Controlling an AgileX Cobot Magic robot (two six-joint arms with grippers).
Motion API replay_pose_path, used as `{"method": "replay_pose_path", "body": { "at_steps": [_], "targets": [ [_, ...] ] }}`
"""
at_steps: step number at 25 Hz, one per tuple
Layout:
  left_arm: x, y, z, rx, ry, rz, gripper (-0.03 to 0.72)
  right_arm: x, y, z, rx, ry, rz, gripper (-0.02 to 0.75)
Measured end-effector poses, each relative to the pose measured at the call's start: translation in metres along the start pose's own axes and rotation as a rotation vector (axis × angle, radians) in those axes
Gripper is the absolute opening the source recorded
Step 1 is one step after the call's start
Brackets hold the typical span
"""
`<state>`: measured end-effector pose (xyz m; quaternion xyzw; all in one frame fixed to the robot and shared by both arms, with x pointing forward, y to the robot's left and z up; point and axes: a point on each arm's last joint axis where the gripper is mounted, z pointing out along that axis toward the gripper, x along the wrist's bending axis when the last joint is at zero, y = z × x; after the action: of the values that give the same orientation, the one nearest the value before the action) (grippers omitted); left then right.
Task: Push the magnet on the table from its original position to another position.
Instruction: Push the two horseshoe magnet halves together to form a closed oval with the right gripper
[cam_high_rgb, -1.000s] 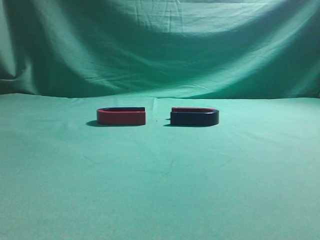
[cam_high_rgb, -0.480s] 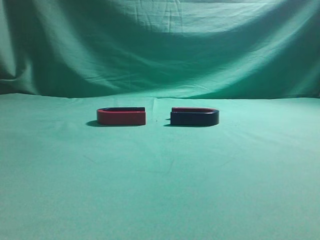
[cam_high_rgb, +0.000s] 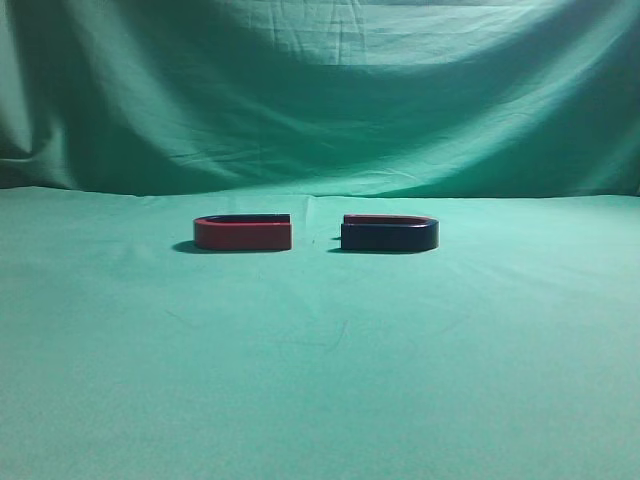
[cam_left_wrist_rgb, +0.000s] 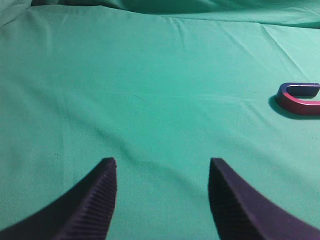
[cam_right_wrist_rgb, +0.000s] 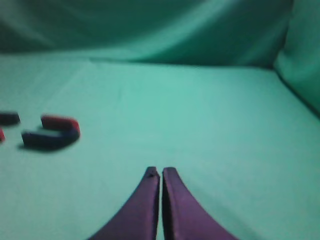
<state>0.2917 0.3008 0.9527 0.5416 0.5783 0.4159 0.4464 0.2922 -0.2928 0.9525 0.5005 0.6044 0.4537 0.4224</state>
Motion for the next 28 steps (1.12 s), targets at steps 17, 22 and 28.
{"method": "replay_pose_path", "body": {
  "at_steps": [17, 22, 28],
  "targets": [
    [0.000, 0.000, 0.000, 0.000, 0.000, 0.000, 0.399, -0.007, 0.135, -0.031, -0.172, -0.001, 0.028, 0.000],
    [0.000, 0.000, 0.000, 0.000, 0.000, 0.000, 0.399, -0.009, 0.158, -0.001, 0.261, -0.006, 0.038, 0.000],
    [0.000, 0.000, 0.000, 0.000, 0.000, 0.000, 0.399, -0.008, 0.169, 0.046, 0.645, -0.003, 0.042, 0.000]
  ]
}}
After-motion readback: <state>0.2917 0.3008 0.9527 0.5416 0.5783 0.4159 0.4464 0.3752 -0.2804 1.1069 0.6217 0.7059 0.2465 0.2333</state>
